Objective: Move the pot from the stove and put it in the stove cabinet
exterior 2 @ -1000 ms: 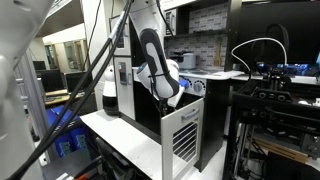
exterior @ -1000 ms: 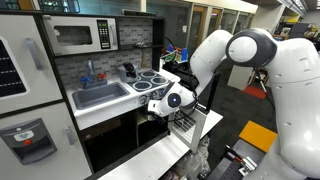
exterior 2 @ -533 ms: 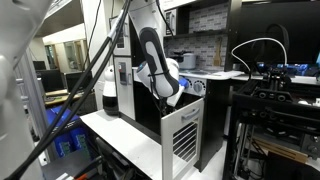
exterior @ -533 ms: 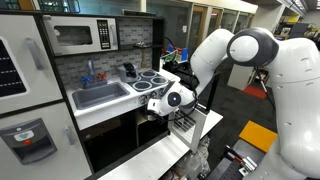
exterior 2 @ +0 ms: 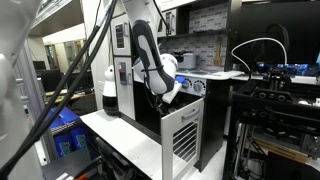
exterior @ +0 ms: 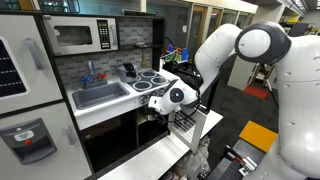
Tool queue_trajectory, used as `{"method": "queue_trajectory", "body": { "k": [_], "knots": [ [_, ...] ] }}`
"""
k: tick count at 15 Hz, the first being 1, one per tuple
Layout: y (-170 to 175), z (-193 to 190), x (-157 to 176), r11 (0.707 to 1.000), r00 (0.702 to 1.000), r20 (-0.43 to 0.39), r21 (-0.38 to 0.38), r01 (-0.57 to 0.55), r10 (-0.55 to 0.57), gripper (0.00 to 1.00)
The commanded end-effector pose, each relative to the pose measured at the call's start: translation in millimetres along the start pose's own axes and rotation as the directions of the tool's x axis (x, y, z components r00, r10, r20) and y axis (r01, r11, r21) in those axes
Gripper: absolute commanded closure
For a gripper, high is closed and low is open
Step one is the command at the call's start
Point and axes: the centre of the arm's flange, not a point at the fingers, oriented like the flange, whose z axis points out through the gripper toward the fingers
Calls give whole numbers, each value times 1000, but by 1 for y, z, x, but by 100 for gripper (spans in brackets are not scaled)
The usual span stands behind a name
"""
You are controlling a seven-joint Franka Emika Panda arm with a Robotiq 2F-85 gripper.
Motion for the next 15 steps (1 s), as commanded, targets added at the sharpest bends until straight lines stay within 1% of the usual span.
{"method": "queue_trajectory", "body": {
  "k": [1,3,6,10,13,15],
  "knots": [
    [16,-45,-5,1000,1000,-3,-1,11,-11,0],
    [14,-53,-6,1000,1000,-10,4,9,-9,0],
    [17,-68,-7,1000,1000,-8,-21,13,-14,0],
    [17,-84,-10,1000,1000,-14,-23,13,-13,0],
    [18,-98,-12,1000,999,-27,19,25,-24,0],
    [23,-110,-15,996,998,-57,82,45,-41,0]
  ]
}}
